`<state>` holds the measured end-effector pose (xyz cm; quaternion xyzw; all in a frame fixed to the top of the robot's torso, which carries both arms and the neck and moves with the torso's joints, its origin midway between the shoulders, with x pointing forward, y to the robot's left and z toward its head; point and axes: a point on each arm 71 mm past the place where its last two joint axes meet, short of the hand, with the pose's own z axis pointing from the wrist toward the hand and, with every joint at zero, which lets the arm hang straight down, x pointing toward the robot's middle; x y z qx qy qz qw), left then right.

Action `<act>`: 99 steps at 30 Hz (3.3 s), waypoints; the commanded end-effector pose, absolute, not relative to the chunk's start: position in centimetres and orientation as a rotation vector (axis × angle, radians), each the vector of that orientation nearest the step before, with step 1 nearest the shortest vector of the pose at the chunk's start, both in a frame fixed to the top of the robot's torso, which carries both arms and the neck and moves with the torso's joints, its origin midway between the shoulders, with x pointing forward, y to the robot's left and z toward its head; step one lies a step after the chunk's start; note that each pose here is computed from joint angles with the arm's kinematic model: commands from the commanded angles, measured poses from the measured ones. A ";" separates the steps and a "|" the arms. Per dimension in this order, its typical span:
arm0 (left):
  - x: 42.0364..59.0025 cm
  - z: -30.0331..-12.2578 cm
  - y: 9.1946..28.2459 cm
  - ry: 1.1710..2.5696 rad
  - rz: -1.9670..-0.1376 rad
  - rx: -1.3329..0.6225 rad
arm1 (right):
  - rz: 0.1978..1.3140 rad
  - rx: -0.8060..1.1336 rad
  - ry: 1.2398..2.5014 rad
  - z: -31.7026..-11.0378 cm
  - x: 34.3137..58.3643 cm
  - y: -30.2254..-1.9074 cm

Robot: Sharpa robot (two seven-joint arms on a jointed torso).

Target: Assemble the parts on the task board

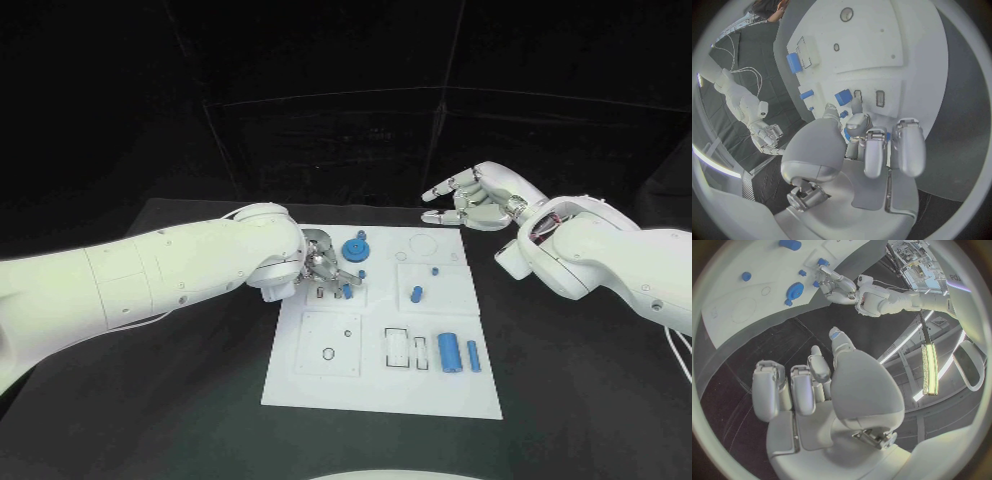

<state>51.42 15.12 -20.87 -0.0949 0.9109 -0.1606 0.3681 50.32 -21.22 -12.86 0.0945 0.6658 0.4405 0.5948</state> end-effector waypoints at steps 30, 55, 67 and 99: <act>51.2 -20.9 13.7 2.369 -0.428 -0.207 | 1.024 0.201 1.563 -12.9 50.6 -20.7; 50.8 -20.5 13.8 2.324 -0.493 -0.234 | 1.020 0.196 1.582 -13.0 50.5 -20.5; 50.4 -19.9 14.7 2.291 -0.502 -0.271 | 1.002 0.199 1.590 -13.1 50.7 -20.6; 50.1 -21.3 15.5 2.222 -0.387 -0.182 | 1.000 0.195 1.587 -13.1 50.6 -20.6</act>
